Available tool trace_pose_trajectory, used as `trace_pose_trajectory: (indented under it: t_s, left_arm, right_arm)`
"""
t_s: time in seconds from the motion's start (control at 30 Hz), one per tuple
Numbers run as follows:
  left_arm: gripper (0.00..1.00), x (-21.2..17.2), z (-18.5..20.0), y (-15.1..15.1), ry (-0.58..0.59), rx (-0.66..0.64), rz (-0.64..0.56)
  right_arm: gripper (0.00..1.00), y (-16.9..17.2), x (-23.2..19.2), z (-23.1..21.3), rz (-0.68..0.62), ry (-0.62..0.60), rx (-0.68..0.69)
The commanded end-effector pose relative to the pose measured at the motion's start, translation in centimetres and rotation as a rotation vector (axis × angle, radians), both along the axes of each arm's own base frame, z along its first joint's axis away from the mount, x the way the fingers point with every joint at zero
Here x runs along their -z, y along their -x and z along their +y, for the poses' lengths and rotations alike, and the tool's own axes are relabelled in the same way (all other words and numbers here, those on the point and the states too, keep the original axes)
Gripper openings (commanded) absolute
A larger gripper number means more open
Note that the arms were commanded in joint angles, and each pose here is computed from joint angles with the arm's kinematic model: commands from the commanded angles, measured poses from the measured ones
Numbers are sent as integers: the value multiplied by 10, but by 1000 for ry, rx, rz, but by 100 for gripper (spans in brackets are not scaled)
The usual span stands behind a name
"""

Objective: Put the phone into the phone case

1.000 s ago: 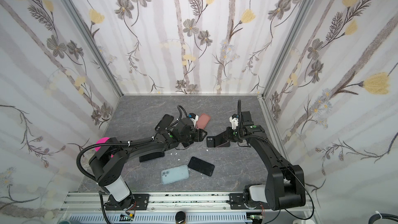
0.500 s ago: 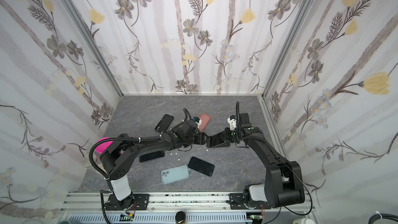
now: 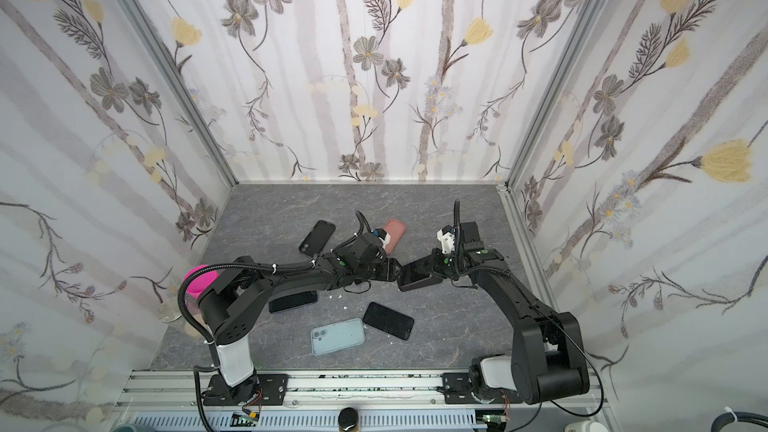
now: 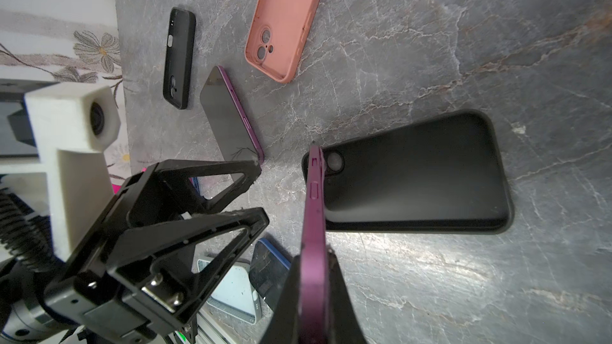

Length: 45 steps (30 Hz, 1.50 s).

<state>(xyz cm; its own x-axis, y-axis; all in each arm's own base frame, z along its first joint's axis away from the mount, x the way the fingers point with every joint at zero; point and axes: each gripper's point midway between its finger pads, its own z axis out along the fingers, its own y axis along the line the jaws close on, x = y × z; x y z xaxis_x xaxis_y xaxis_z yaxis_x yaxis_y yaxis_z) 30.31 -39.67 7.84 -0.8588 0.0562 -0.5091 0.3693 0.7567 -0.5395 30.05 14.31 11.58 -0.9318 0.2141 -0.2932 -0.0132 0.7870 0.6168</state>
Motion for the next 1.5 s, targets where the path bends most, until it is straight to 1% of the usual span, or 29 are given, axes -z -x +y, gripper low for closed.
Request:
trace_pose_trajectory:
  t_s: [0.0,0.2,0.37,0.77,0.83,1.0,1.47]
  left_arm:
    - [59,9,0,3,1,-2,25]
    - [58,19,-4,7,30,3,63]
    - [56,23,-13,9,64,17,87]
    - [56,30,-28,-2,81,25,91]
    - [56,30,-28,-4,81,23,90]
    - [56,31,-30,-9,86,19,90]
    - [56,28,-32,-17,136,14,107]
  right_arm:
    - [0,-5,-5,5,-26,-31,-4]
    - [0,-2,7,-5,-3,37,17]
    - [0,1,7,-2,-3,33,12]
    - [0,5,4,19,2,-91,-10]
    - [0,12,14,20,29,-105,-4]
    - [0,12,13,23,28,-143,4]
    - [0,7,18,14,31,-136,36]
